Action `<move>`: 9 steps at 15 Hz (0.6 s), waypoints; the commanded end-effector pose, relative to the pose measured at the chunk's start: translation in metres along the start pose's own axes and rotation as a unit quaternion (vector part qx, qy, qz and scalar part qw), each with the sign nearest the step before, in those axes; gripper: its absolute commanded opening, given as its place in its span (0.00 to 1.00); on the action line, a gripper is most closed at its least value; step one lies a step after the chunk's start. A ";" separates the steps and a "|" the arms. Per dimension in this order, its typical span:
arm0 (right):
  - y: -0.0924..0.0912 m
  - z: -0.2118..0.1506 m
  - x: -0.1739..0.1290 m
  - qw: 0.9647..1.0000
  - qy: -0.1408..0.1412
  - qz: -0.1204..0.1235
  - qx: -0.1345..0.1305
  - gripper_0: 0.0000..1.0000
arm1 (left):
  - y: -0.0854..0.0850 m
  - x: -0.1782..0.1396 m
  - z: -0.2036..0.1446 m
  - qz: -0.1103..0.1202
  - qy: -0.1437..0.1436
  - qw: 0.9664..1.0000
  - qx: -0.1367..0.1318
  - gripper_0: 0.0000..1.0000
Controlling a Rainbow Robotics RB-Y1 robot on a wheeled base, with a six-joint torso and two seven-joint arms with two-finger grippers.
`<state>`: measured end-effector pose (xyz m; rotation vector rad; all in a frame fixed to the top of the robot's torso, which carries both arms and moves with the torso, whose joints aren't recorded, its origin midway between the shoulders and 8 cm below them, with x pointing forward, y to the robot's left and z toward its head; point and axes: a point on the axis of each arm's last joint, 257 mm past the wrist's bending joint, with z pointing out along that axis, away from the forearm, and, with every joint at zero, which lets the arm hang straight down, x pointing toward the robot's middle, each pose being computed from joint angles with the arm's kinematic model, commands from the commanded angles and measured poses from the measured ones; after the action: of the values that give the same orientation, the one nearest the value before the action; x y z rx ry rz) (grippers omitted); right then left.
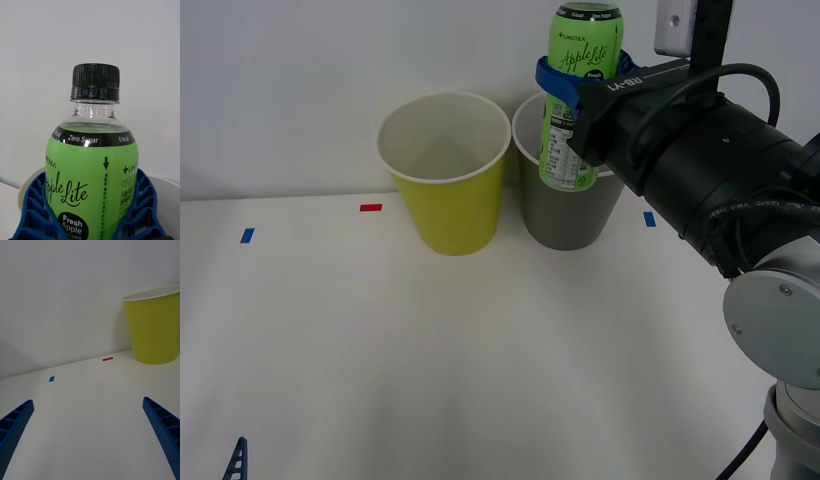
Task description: Put cans in the gray bin and PET bottles in the light green bin.
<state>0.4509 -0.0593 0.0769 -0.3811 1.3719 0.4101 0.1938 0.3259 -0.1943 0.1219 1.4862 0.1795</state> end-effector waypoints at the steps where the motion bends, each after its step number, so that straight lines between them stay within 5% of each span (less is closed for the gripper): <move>1: 0.020 0.013 -0.014 0.999 -0.011 -0.010 -0.029 0.00 | 0.000 0.000 0.000 0.000 0.000 1.000 0.000 1.00; 9: 0.047 0.069 -0.048 0.995 -0.063 0.001 -0.083 0.00 | 0.000 0.000 0.000 0.000 0.000 1.000 0.000 1.00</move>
<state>0.4761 0.0048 0.1315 -0.4829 1.2369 0.5264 0.1938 0.3259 -0.1943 0.1219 1.4862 0.1795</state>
